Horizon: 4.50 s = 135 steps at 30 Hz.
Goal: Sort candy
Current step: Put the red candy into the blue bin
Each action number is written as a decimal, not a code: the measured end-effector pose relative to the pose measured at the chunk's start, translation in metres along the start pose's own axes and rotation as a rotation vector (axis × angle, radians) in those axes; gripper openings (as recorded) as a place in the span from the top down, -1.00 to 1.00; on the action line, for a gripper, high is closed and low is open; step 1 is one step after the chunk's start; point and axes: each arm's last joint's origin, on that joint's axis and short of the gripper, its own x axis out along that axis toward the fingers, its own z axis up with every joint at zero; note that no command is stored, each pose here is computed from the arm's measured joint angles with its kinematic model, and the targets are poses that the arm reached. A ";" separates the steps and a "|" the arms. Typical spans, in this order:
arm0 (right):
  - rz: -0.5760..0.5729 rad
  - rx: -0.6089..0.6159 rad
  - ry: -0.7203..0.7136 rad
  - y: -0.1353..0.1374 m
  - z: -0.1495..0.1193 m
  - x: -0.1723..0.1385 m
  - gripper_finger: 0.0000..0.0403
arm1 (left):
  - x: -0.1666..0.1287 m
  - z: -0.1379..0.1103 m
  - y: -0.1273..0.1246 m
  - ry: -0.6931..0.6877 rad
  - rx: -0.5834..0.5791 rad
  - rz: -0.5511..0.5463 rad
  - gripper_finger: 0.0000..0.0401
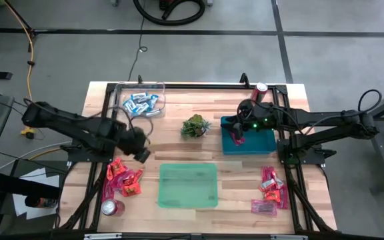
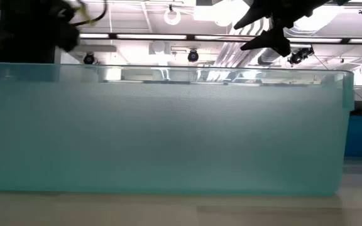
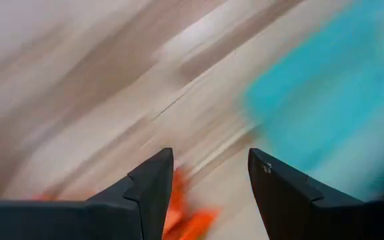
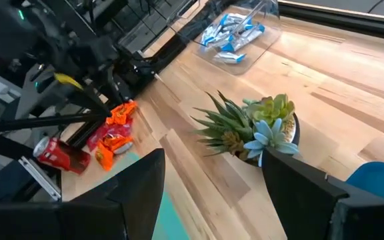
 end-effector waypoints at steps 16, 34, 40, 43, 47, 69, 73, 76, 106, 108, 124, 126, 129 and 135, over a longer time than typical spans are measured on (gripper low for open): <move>-0.029 -0.040 -0.012 -0.001 0.000 0.000 -0.22 | 0.071 -0.059 -0.013 0.196 0.012 0.440 0.10; -0.034 -0.033 -0.009 -0.002 -0.001 0.000 -0.22 | 0.103 -0.060 0.009 0.251 -0.012 0.477 0.55; -0.035 -0.033 -0.010 -0.002 0.000 0.000 -0.22 | 0.098 -0.060 0.008 0.253 -0.006 0.514 0.55; -0.042 -0.033 -0.015 -0.002 0.000 0.000 -0.22 | 0.098 -0.060 0.008 0.260 0.026 0.514 0.55; -0.047 -0.033 -0.019 -0.002 0.000 0.000 -0.22 | 0.101 -0.060 0.014 0.263 0.049 0.525 0.58; -0.051 -0.034 -0.020 -0.002 -0.001 0.001 -0.22 | 0.064 -0.036 -0.022 0.091 0.160 0.228 1.00; -0.043 -0.032 -0.030 -0.002 0.000 0.001 -0.22 | 0.023 -0.015 -0.032 -0.111 0.147 0.119 1.00; -0.019 -0.025 -0.058 0.001 0.003 0.001 -0.22 | -0.008 0.001 -0.036 -0.286 0.194 0.038 1.00; 0.601 -0.064 -0.246 0.054 0.012 0.042 -0.22 | -0.074 0.130 -0.099 -1.063 0.859 -1.156 1.00; 0.653 -0.069 -0.270 0.056 0.014 0.044 -0.22 | -0.069 0.135 -0.099 -1.058 0.850 -1.146 1.00; 0.714 -0.020 -0.275 0.059 0.012 0.054 -0.21 | -0.058 0.147 -0.100 -1.099 0.829 -1.141 1.00; 0.716 -0.022 -0.274 0.059 0.012 0.054 -0.19 | -0.058 0.149 -0.099 -1.102 0.824 -1.134 1.00; 0.714 -0.021 -0.273 0.059 0.012 0.054 -0.09 | -0.058 0.151 -0.097 -1.102 0.798 -1.128 1.00; 0.706 -0.025 -0.279 0.058 0.012 0.055 0.38 | -0.057 0.154 -0.095 -1.116 0.748 -1.089 1.00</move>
